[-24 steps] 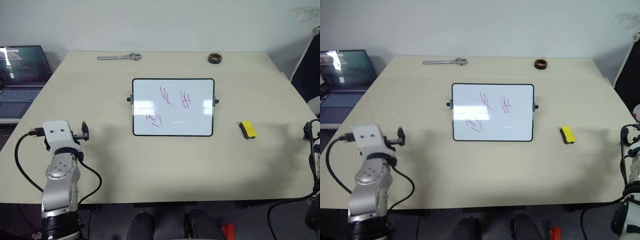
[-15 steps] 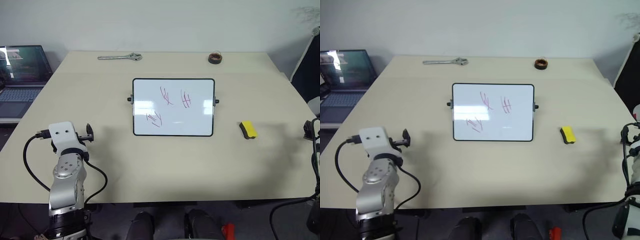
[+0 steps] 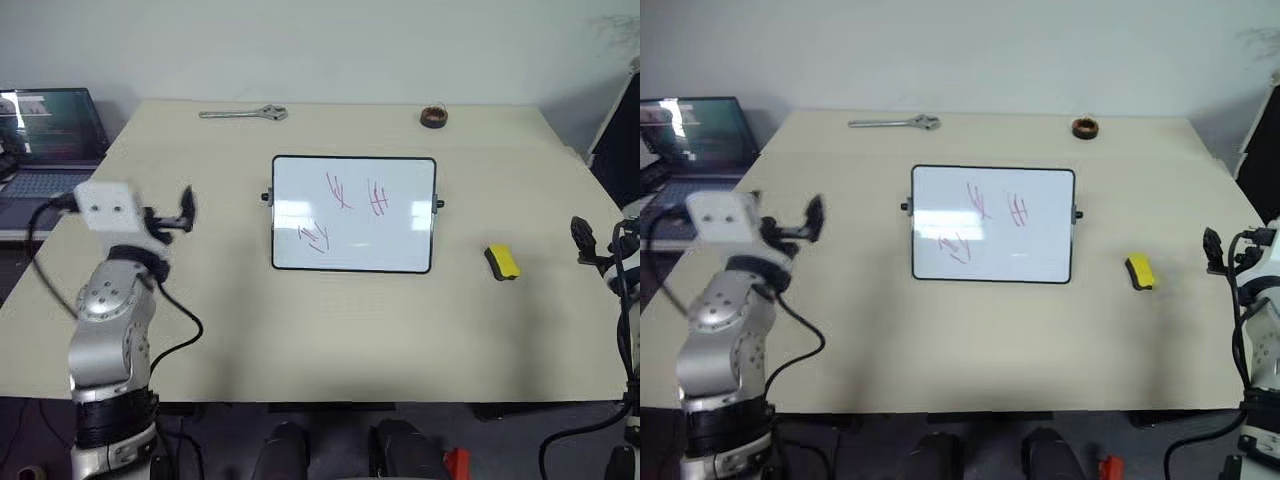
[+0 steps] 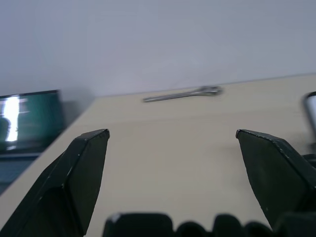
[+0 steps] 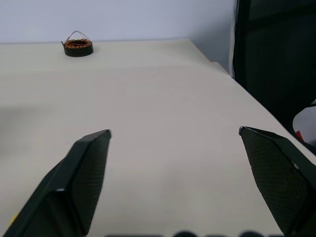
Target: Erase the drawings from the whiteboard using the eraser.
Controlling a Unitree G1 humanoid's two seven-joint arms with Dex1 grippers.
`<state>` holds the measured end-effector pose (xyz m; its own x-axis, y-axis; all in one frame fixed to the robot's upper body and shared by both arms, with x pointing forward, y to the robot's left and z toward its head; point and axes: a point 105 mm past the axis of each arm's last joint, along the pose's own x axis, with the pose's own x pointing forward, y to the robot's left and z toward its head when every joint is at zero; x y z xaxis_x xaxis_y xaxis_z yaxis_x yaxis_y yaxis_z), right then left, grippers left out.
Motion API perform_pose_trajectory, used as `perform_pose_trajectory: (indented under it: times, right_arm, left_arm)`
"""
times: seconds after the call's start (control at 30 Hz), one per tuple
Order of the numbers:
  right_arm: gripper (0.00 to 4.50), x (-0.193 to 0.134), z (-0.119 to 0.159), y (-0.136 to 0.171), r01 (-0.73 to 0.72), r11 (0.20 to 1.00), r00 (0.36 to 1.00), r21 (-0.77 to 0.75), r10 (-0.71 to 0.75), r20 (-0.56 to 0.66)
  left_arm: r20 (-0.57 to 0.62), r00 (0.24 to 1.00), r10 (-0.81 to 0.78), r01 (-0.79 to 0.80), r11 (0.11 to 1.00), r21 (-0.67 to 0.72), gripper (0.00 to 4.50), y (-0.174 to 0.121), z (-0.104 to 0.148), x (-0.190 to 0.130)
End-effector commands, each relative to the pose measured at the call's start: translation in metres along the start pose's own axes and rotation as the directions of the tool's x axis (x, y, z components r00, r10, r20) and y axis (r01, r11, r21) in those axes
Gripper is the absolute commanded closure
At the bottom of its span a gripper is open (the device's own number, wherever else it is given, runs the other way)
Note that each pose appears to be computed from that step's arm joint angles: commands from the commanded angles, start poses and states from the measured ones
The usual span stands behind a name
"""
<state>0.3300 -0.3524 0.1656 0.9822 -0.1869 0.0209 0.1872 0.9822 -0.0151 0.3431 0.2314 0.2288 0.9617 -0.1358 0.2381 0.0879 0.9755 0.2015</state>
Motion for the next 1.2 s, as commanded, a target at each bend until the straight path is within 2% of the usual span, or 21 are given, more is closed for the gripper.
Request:
perform_pose_trajectory:
  times: [0.03, 0.1, 0.23, 0.37, 0.43, 0.6, 1.2]
  right_arm:
    - [0.02, -0.012, 0.005, 0.014, 0.014, 0.998, 0.998, -0.061, -0.018, -0.062]
    - [0.02, -0.020, -0.001, 0.025, 0.023, 1.000, 0.992, 0.003, -0.022, -0.124]
    - [0.02, -0.026, 0.003, 0.054, -0.016, 0.997, 0.992, 0.080, 0.026, -0.126]
    - [0.02, -0.029, -0.001, 0.080, -0.111, 0.991, 0.981, 0.075, 0.121, -0.152]
    - [0.02, -0.030, -0.003, 0.089, -0.152, 0.987, 0.974, 0.047, 0.158, -0.161]
    - [0.02, -0.023, -0.013, 0.096, -0.204, 0.979, 0.959, -0.024, 0.195, -0.204]
    - [0.02, 0.011, -0.047, 0.094, -0.191, 0.981, 0.950, -0.039, 0.174, -0.261]
  left_arm:
    - [0.080, 0.925, -0.371, 0.365, 0.928, 0.081, 0.00, -0.058, 0.035, 0.010]
    - [0.068, 0.845, -0.530, 0.522, 0.846, 0.106, 0.00, -0.081, 0.041, 0.012]
    - [0.027, 0.626, -0.779, 0.777, 0.626, 0.067, 0.00, -0.116, 0.044, 0.004]
    - [-0.019, 0.396, -0.918, 0.918, 0.396, 0.011, 0.00, -0.141, 0.037, -0.009]
    - [-0.037, 0.332, -0.943, 0.943, 0.332, 0.004, 0.00, -0.146, 0.034, -0.012]
    - [-0.050, 0.259, -0.965, 0.966, 0.259, 0.016, 0.00, -0.162, 0.025, -0.006]
    - [-0.076, 0.279, -0.957, 0.960, 0.276, 0.042, 0.00, -0.163, 0.012, -0.006]
